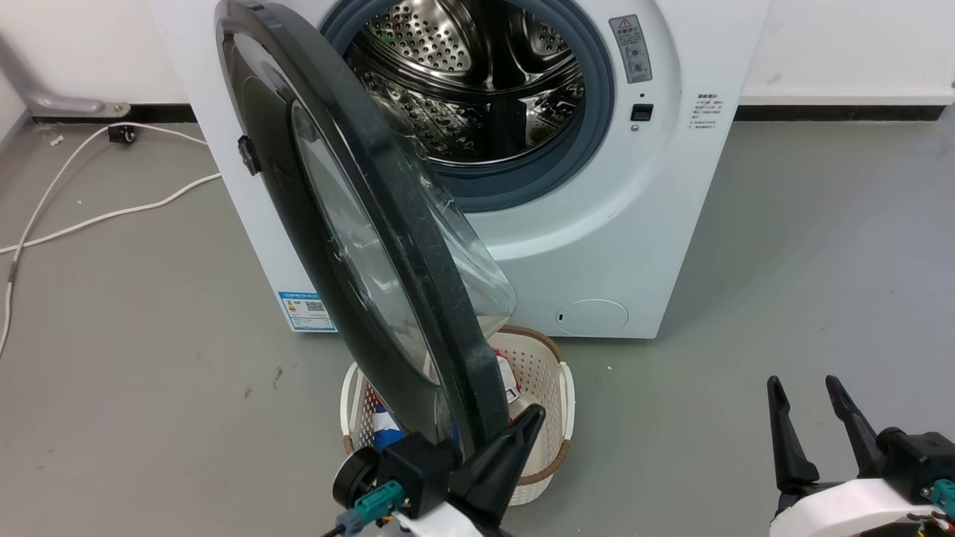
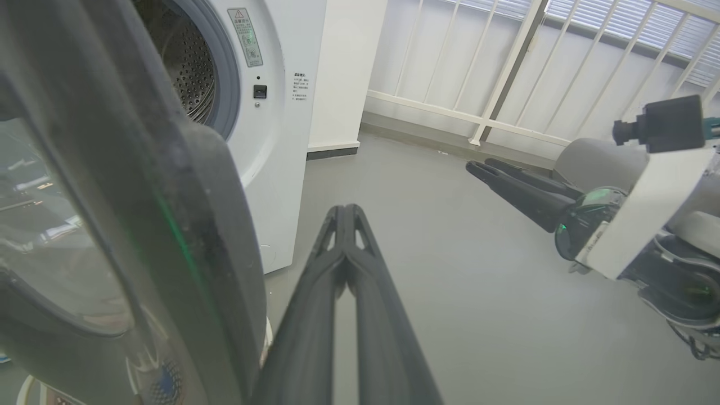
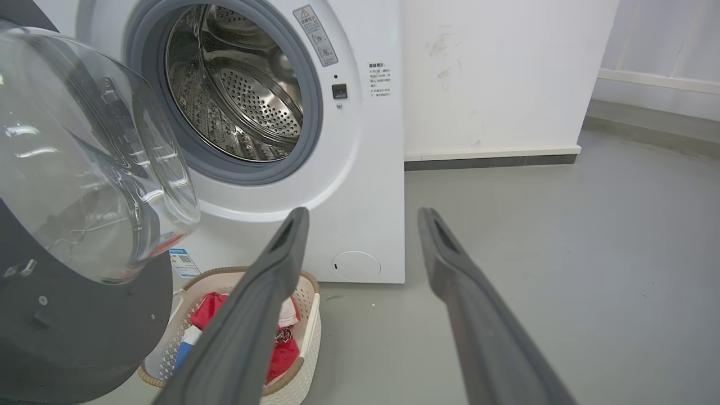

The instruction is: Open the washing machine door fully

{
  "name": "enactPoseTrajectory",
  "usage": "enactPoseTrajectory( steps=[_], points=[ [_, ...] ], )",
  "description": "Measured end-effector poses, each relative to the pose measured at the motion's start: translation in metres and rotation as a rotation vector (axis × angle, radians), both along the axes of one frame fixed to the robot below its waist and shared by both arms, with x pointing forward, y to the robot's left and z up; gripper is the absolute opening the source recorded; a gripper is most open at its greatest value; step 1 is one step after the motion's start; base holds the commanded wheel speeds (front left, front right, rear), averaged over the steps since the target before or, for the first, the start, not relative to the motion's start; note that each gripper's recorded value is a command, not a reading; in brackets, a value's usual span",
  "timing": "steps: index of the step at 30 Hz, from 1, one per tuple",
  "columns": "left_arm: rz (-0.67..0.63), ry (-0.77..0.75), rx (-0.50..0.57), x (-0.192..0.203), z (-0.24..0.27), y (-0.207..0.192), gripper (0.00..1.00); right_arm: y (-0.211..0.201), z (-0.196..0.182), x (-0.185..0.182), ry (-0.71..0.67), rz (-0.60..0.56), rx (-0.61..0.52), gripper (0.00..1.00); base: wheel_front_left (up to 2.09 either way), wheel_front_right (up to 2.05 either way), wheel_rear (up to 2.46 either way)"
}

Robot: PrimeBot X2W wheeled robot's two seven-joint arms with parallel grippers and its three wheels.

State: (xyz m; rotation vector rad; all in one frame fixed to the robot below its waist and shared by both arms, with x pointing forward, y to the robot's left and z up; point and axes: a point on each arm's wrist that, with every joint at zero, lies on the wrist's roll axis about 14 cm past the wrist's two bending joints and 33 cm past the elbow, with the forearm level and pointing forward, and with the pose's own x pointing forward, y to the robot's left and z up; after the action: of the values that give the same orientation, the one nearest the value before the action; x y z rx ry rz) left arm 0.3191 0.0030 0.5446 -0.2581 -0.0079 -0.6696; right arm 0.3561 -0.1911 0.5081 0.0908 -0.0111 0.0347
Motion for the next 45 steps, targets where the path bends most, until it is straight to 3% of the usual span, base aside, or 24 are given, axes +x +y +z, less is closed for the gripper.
enactPoseTrajectory(
  steps=[27, 45],
  points=[
    [0.064, 0.052, 0.036, 0.028, -0.025, 0.006, 0.00, -0.004, -0.007, -0.005, 0.022, -0.014, 0.035, 1.00, 0.00, 0.00, 0.00],
    [0.246, 0.064, 0.012, 0.005, -0.023, 0.056, 0.00, 0.025, -0.017, 0.017, 0.056, 0.073, 0.033, 1.00, 0.00, 0.00, 0.00]
  ],
)
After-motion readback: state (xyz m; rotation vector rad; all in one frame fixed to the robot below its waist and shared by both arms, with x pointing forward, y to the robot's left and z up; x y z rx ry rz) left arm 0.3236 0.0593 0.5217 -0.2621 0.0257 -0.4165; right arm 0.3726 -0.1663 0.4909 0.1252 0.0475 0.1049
